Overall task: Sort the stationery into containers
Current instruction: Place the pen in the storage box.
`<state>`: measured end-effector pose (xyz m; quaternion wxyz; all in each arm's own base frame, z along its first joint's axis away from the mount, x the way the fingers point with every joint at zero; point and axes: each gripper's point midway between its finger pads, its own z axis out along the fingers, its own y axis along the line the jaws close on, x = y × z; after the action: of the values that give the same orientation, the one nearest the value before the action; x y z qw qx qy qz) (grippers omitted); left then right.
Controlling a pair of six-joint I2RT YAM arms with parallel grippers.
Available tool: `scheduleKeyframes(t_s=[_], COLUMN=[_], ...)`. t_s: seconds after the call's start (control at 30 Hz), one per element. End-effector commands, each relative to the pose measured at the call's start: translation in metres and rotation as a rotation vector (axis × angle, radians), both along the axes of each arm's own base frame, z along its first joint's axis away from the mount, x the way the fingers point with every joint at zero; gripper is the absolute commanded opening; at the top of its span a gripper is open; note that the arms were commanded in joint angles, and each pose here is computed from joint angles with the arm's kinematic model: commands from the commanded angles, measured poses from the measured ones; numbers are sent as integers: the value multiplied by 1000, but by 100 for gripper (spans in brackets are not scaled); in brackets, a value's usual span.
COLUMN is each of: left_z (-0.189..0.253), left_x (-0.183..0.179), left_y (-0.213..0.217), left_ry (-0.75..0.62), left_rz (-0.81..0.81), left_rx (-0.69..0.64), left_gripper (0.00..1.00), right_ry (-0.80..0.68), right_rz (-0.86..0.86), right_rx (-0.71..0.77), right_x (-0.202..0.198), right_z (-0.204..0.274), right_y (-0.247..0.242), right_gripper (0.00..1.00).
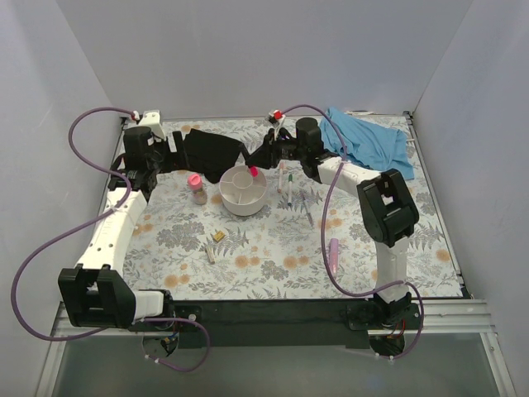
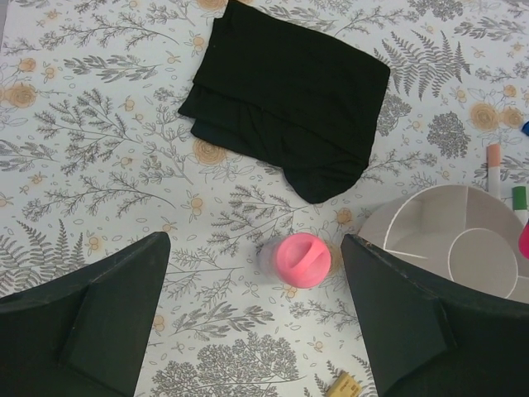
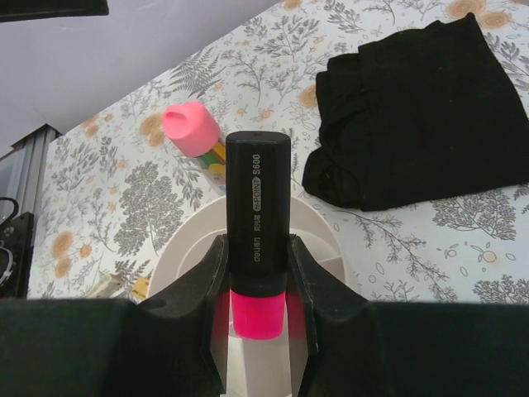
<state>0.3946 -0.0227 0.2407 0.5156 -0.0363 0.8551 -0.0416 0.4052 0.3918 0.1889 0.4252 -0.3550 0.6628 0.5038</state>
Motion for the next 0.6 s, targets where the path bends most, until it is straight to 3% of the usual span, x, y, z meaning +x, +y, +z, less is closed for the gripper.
scheduleKeyframes(t_s=[0.0, 0.33, 0.43, 0.57], left_z=[15, 6, 5, 2], left_x=[2, 5, 4, 1], left_y=[2, 1, 2, 2], left_ry=[-22, -11, -16, -19], left_rz=[-1, -6, -3, -5], left_rx=[26, 21, 27, 24], left_gripper=[86, 86, 86, 86], right_ry=[-67, -45, -62, -83], right_rz=[-22, -28, -27, -25], right_rx=[42, 10, 1, 6], right_x=[17, 24, 18, 9], right_z=[4, -26, -25, -12], right_y=[0, 2, -3, -8], right_gripper=[1, 2, 20, 32])
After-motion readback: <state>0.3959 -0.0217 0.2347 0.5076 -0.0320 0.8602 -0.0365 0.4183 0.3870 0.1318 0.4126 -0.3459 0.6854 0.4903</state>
